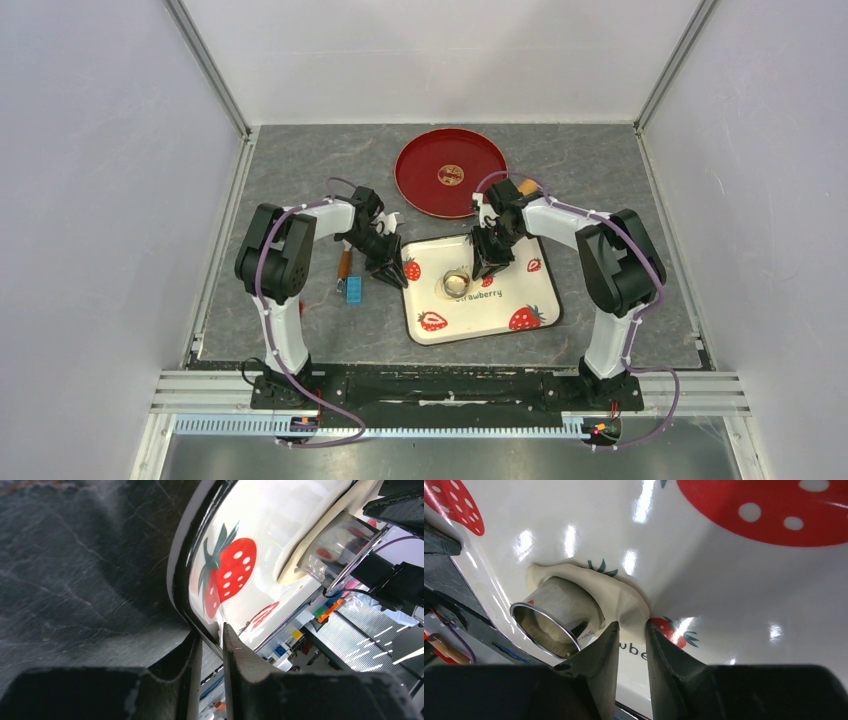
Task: Roll out the dumpling wrappers from the dough
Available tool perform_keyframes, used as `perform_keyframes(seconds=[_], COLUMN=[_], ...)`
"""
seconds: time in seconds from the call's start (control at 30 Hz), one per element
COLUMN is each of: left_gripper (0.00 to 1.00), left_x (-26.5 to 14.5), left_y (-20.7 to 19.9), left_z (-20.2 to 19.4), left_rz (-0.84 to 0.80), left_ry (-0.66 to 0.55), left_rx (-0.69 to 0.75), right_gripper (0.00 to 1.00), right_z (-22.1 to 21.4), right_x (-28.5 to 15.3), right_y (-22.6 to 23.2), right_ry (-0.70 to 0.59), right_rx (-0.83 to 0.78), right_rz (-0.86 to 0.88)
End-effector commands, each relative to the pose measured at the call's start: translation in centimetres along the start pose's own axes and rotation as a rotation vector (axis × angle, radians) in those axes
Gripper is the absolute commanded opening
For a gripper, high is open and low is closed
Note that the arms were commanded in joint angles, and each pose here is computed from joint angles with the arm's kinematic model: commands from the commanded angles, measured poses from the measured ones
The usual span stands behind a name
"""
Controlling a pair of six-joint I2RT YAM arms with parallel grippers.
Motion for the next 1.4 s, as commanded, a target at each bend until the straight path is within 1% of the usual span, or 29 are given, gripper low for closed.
perform_keyframes(seconds=[0.0, 0.23, 0.27, 0.37, 0.43, 0.67, 0.83, 1.0, 1.37], left_gripper=[0.25, 0.24, 0.24, 0.23, 0.22, 0.21, 0.20, 0.19, 0.17], left_x=[0.4, 0.6, 0.6, 0.7, 0.8, 0.8, 0.8, 1.0, 1.1], left_y=[-0.3, -0.3, -0.3, -0.2, 0.0, 0.8, 1.3, 1.7, 2.2], left_z=[1.4, 1.7, 1.8, 1.8, 1.7, 1.4, 1.2, 1.1, 0.8], left_rz=[-0.009, -0.016, -0.016, -0.009, 0.003, 0.054, 0.089, 0.113, 0.152], left_ry=[-0.032, -0.024, -0.024, -0.016, -0.010, 0.004, 0.015, 0.019, 0.035], left_rx=[0.017, 0.017, 0.016, 0.015, 0.013, 0.016, 0.019, 0.024, 0.031], right_gripper=[0.27, 0.27, 0.25, 0.05, 0.00, 0.00, 0.00, 0.00, 0.00], right_z=[-1.6, -3.0, -3.2, -3.6, -3.2, 0.1, 2.0, 3.0, 4.2], right_x=[2.1, 3.6, 3.9, 4.2, 3.8, 0.6, -1.6, -2.9, -2.9], right_y=[-1.1, -1.5, -1.7, -2.1, -2.3, -1.3, -1.2, -1.9, -3.0], right_ry=[0.056, 0.098, 0.104, 0.110, 0.092, -0.024, -0.076, -0.094, -0.096], right_rx=[-0.015, -0.017, -0.015, -0.015, -0.022, -0.042, -0.033, -0.027, -0.029], right_rz=[-0.039, -0.045, -0.046, -0.062, -0.089, -0.135, -0.149, -0.166, -0.192])
Point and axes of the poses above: each gripper's point midway between its finger pads, its own x axis out along the fingers, its own y axis along the line the jaws close on, z = x × y, the point moved 3 cm from there along -x, back along the fingers, and after that the axes turned 2 degrees about x, right-handed, at the moved point
